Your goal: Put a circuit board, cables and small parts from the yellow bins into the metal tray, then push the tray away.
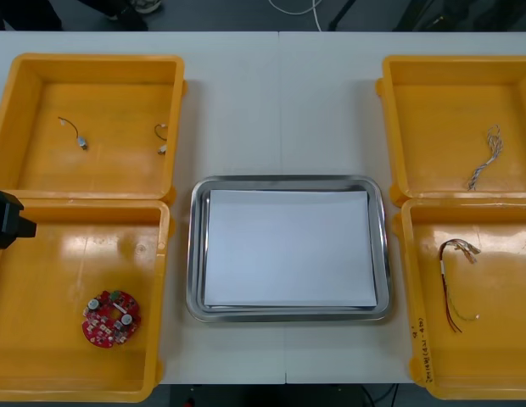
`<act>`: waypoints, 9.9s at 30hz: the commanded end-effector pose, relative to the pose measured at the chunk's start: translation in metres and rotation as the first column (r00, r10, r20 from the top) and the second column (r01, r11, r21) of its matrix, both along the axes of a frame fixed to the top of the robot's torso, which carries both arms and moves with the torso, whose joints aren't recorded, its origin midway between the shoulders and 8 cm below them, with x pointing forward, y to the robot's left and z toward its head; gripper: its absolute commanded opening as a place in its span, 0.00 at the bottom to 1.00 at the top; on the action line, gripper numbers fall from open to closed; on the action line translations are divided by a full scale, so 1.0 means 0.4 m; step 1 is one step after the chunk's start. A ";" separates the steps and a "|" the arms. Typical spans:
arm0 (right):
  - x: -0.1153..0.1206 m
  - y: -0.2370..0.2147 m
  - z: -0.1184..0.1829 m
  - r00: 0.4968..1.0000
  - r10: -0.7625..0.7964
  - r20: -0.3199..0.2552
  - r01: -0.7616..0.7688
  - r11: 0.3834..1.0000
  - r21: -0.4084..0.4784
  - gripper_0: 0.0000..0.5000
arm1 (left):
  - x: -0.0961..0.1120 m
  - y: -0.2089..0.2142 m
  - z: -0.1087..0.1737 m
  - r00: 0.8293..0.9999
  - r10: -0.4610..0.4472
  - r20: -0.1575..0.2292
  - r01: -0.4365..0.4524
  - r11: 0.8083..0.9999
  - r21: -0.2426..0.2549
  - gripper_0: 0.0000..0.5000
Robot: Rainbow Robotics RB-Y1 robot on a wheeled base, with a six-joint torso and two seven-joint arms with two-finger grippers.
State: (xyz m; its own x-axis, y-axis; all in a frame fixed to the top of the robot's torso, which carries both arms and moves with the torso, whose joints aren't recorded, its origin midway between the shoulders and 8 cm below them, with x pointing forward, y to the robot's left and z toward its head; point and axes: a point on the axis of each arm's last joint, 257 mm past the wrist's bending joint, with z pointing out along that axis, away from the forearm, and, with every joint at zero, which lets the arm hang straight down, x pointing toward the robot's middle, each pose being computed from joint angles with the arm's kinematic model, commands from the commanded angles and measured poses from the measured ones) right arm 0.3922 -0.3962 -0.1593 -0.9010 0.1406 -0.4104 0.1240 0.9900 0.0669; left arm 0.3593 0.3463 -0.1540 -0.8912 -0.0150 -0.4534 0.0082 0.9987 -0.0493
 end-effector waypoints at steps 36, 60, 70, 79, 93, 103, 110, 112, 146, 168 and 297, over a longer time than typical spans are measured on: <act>-0.005 -0.047 0.036 0.999 -0.030 0.021 0.031 0.999 -0.028 1.00 | -0.012 0.035 0.026 0.998 -0.067 0.014 0.066 0.994 0.085 1.00; -0.005 -0.047 0.036 0.999 -0.030 0.021 0.031 0.999 -0.028 1.00 | -0.012 0.035 0.026 0.998 -0.067 0.014 0.066 0.994 0.085 1.00; -0.005 -0.047 0.036 0.999 -0.030 0.021 0.031 0.999 -0.028 1.00 | -0.012 0.035 0.026 0.998 -0.067 0.014 0.066 0.994 0.085 1.00; -0.005 -0.047 0.036 0.999 -0.030 0.021 0.031 0.999 -0.028 1.00 | -0.012 0.035 0.026 0.998 -0.067 0.014 0.066 0.994 0.085 1.00; -0.005 -0.047 0.036 0.999 -0.030 0.021 0.031 0.999 -0.028 1.00 | -0.012 0.035 0.026 0.998 -0.067 0.014 0.066 0.994 0.085 1.00; -0.005 -0.047 0.036 0.999 -0.030 0.021 0.031 0.999 -0.028 1.00 | -0.012 0.035 0.026 0.998 -0.067 0.014 0.066 0.994 0.085 1.00; -0.005 -0.047 0.036 0.999 -0.030 0.021 0.031 0.999 -0.028 1.00 | -0.012 0.035 0.026 0.998 -0.067 0.014 0.066 0.994 0.085 1.00; -0.005 -0.047 0.036 0.999 -0.030 0.021 0.031 0.999 -0.028 1.00 | -0.012 0.035 0.026 0.998 -0.067 0.014 0.066 0.994 0.085 1.00; 0.034 -0.052 0.094 0.995 -0.028 0.098 0.032 0.999 -0.042 1.00 | -0.017 -0.005 0.004 0.996 -0.094 0.006 0.094 0.994 0.052 1.00; 0.048 0.029 0.045 0.996 0.011 0.089 -0.007 0.999 -0.039 1.00 | -0.045 -0.062 -0.031 0.959 -0.264 -0.103 0.276 0.953 0.126 1.00; 0.035 0.232 -0.416 0.999 -0.034 0.032 0.032 0.999 0.035 0.00 | -0.042 -0.166 -0.459 0.764 -0.631 -0.131 0.643 0.730 0.232 0.28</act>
